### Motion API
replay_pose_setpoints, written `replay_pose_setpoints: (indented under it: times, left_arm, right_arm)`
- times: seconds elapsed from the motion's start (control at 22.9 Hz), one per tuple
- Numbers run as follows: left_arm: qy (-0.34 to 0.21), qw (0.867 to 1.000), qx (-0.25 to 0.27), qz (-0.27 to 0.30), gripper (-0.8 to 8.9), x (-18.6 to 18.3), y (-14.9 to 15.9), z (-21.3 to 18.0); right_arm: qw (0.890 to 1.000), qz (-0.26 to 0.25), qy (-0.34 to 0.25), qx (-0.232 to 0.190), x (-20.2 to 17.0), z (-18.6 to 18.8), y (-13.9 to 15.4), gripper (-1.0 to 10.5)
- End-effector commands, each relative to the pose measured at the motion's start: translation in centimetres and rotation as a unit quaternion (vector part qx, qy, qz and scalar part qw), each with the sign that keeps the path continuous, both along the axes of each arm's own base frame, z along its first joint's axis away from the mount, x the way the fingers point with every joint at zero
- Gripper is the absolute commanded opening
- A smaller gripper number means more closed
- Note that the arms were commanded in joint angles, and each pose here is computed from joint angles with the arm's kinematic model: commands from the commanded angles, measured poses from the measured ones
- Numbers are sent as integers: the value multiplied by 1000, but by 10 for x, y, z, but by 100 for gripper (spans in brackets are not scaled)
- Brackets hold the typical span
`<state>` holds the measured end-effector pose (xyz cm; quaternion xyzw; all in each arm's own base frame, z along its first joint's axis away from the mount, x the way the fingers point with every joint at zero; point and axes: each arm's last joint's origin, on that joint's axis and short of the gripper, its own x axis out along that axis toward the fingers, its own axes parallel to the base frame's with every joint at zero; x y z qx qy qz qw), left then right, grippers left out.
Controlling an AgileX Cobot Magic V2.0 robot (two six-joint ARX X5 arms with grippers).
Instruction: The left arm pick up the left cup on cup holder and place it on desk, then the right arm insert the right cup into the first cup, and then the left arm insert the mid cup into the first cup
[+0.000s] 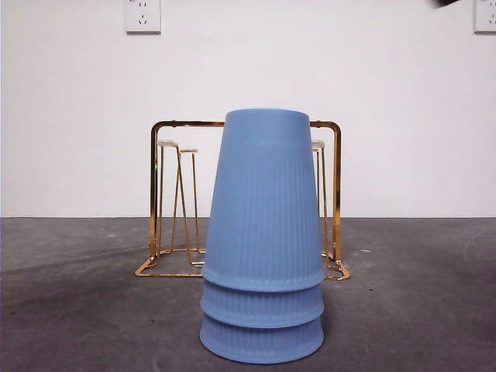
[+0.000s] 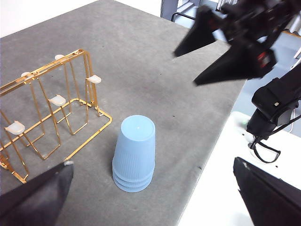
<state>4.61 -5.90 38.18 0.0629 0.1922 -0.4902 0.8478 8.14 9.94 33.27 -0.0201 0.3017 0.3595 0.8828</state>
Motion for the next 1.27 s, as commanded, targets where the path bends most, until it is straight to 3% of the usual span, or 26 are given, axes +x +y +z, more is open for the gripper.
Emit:
replay_pose_setpoints:
  times: [0.04,0.22,0.39,0.44,0.48,0.52,1.27]
  left_arm:
    - [-9,1000,-9,-3,594,-1,0,6]
    - [-10,1000,-9,-4,589,-1,0,6]
    - [-13,1000,-6,-4,581,-1,0,6]
    - [-17,1000,-1,8,512,0,0,6]
    - [-18,1000,6,19,317,0,1,5]
    - [-19,999,15,28,17,1,2,4]
    - [-31,998,14,49,34,-1,6,4]
  right_arm:
    - [999,-32,-3,42,-16,8,-20,517]
    - [997,-46,-15,55,-35,9,-45,517]
    - [997,-54,6,62,-36,7,-47,510]
    - [997,-54,6,62,-36,7,-47,417]
    - [997,-54,6,61,-36,7,-47,173]
    - [997,-52,3,59,-36,7,-47,-9]
    - [996,-63,-9,65,-35,9,-47,24]
